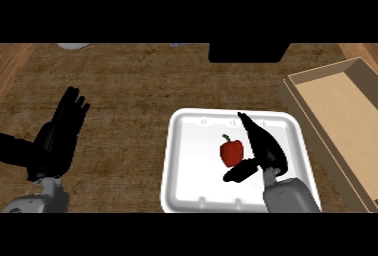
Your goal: Pick the bell pepper from the tray and place it in the cardboard box
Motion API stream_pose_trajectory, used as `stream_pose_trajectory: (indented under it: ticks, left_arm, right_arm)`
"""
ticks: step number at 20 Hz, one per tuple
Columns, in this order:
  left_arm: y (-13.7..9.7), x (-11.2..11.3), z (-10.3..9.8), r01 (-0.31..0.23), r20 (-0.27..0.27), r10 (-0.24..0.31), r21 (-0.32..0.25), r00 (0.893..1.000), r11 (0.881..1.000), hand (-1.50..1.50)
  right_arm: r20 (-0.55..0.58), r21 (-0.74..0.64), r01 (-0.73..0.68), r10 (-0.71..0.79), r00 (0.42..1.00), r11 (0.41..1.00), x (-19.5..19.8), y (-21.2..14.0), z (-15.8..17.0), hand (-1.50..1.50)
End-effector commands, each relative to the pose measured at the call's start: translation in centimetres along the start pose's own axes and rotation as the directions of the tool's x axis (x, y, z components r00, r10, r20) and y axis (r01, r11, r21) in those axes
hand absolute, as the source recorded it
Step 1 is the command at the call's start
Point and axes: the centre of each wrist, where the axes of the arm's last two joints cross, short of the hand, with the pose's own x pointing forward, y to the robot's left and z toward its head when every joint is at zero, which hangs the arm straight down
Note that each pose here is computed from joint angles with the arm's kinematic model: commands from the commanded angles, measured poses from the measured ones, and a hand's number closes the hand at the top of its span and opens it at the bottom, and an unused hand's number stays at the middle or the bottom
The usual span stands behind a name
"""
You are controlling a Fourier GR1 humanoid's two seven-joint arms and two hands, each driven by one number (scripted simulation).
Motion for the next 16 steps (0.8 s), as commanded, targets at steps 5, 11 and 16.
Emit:
stream_pose_trajectory:
  ticks: [5,11,16]
  left_arm:
    - [-1.7,0.3,0.5,-0.004,0.023,0.004,0.018,1.0,1.0,0.0]
    - [-0.9,0.0,0.6,-0.003,0.0,0.003,-0.005,1.0,1.0,0.0]
    - [-1.1,0.2,-1.5,-0.006,0.003,0.006,0.004,1.0,1.0,0.0]
  right_arm:
    - [0.007,0.02,-0.025,0.025,1.0,0.999,-1.3,2.4,-2.0,-1.5]
    - [0.031,-0.001,-0.05,0.05,0.998,0.999,0.1,1.9,-1.3,1.5]
    - [0.099,-0.05,-0.146,0.151,0.984,0.988,0.7,1.6,-2.3,1.5]
